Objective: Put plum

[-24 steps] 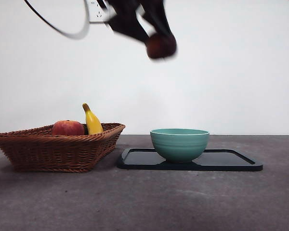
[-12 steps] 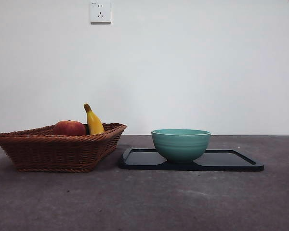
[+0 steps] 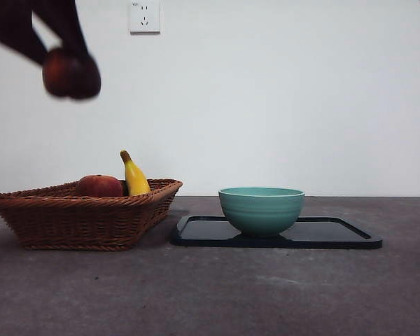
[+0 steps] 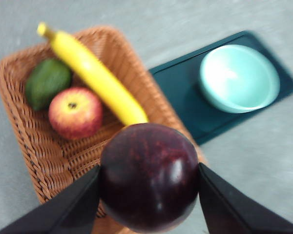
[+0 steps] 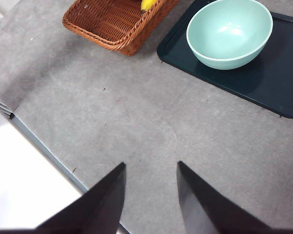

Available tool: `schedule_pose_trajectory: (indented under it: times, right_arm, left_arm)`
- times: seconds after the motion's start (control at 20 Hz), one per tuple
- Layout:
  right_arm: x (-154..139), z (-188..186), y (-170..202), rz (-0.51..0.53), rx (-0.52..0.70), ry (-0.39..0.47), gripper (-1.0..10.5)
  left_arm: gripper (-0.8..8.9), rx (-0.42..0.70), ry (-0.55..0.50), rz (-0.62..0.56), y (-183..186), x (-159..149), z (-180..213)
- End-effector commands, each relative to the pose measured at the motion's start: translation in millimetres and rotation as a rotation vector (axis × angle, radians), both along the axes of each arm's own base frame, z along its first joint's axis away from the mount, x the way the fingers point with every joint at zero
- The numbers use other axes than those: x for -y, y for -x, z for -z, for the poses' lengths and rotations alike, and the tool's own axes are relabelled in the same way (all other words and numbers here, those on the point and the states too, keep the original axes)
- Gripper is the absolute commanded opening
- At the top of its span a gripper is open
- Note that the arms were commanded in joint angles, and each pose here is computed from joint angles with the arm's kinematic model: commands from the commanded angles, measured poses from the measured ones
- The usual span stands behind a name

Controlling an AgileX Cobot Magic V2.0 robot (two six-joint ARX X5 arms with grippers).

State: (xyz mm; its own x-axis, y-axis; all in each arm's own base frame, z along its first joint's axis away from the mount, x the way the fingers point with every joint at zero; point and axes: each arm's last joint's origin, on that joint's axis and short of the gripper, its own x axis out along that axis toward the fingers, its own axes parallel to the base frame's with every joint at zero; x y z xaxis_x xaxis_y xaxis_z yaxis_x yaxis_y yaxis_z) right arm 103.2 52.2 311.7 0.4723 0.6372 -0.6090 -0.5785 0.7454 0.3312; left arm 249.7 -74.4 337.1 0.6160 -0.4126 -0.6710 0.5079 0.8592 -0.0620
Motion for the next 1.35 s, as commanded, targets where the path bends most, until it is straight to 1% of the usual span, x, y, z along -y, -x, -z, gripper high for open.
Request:
schedule_pose_trajectory:
  times: [0.05, 0.2, 0.3, 0.65, 0.85, 1.05, 1.1, 1.25, 1.3, 1.35]
  right_arm:
    - [-1.1, -2.9, -0.7, -0.011, 0.018, -0.004, 1.7]
    - [-1.2, -3.1, -0.8, -0.011, 0.02, -0.004, 1.7]
    - [-1.2, -3.2, -0.9, -0.01, 0.022, -0.005, 1.7]
    - [-1.3, -3.5, -1.2, 0.0, 0.015, -0.015, 1.7]
    - [-1.3, -3.5, -1.2, 0.003, 0.011, -0.018, 1.7]
    - [-1.3, -3.5, -1.2, 0.004, 0.011, -0.018, 1.7]
    - [-1.3, -3.6, -1.2, 0.004, 0.011, -0.018, 1.7]
    - [-1.4, -3.7, -1.3, 0.003, 0.013, -0.018, 1.7]
    - [-1.4, -3.7, -1.3, 0.003, 0.013, -0.018, 1.7]
    - [-1.4, -3.7, -1.3, 0.003, 0.013, -0.018, 1.7]
  left_arm:
    - [2.17, 0.046, 0.008, -0.01, -10.9, -1.9, 25.4]
    - [2.16, 0.08, 0.015, -0.02, -18.7, -2.9, 57.2]
    - [2.16, 0.079, -0.001, -0.006, -27.1, -0.9, 74.2]
    - [2.16, -0.052, -0.049, 0.013, -60.2, 7.3, 131.7]
    - [2.16, -0.08, -0.055, 0.013, -68.7, 9.3, 149.3]
    - [2.2, -0.094, -0.058, 0.012, -69.5, 9.5, 153.2]
    - [2.32, -0.095, -0.057, 0.011, -69.5, 9.5, 153.2]
    - [3.89, -0.106, -0.049, 0.0, -69.3, 9.5, 152.3]
    - [4.1, -0.107, -0.043, -0.007, -69.3, 9.5, 151.2]
    - [4.1, -0.102, -0.039, -0.009, -68.9, 9.4, 149.1]
